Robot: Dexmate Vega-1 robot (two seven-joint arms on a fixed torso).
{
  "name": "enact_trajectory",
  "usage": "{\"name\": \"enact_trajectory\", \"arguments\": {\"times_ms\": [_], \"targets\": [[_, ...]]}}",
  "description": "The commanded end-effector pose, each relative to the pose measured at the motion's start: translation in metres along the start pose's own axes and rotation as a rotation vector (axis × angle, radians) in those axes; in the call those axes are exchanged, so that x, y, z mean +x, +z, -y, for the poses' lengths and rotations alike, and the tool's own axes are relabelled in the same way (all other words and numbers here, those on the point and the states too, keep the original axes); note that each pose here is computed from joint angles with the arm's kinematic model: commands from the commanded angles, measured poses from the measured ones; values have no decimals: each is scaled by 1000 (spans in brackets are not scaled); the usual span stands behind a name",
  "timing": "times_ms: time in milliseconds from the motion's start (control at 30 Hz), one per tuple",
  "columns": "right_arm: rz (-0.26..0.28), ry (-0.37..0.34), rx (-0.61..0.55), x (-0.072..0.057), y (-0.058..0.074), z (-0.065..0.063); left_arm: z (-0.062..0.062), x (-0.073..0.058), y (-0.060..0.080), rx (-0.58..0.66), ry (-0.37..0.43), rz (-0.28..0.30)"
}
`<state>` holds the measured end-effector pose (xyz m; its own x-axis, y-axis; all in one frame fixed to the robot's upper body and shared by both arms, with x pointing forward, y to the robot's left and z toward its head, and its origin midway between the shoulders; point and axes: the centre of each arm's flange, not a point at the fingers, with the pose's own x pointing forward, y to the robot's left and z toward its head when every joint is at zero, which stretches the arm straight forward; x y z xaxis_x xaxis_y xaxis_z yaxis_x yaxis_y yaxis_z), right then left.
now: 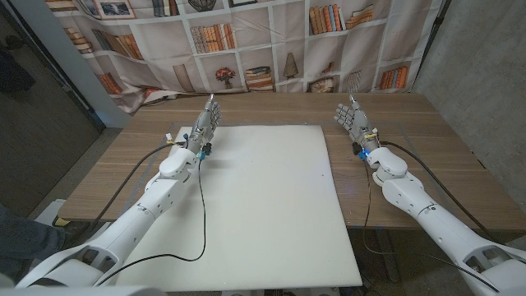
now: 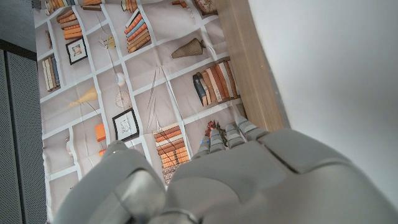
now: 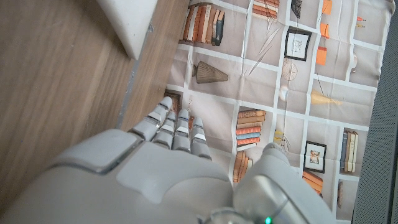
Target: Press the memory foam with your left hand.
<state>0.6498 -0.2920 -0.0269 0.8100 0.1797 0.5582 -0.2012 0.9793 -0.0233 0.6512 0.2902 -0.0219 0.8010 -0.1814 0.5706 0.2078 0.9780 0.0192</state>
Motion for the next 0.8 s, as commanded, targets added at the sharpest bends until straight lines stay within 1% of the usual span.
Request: {"name": "enact_trajectory", "arguments": {"times_ms": [33,300,600,800], "targets": [[2,4,-15,-2,4,-1,1,-4,5,6,-26,20],[19,-1,-35,-6,13,-4,5,-8,13,-9,-89,37],[41,-3,-44,-9,19,-1,9,-18,21,54,-130,49],[34,-3,-47,-7,22,1,13,-25,24,75,-131,44]]}}
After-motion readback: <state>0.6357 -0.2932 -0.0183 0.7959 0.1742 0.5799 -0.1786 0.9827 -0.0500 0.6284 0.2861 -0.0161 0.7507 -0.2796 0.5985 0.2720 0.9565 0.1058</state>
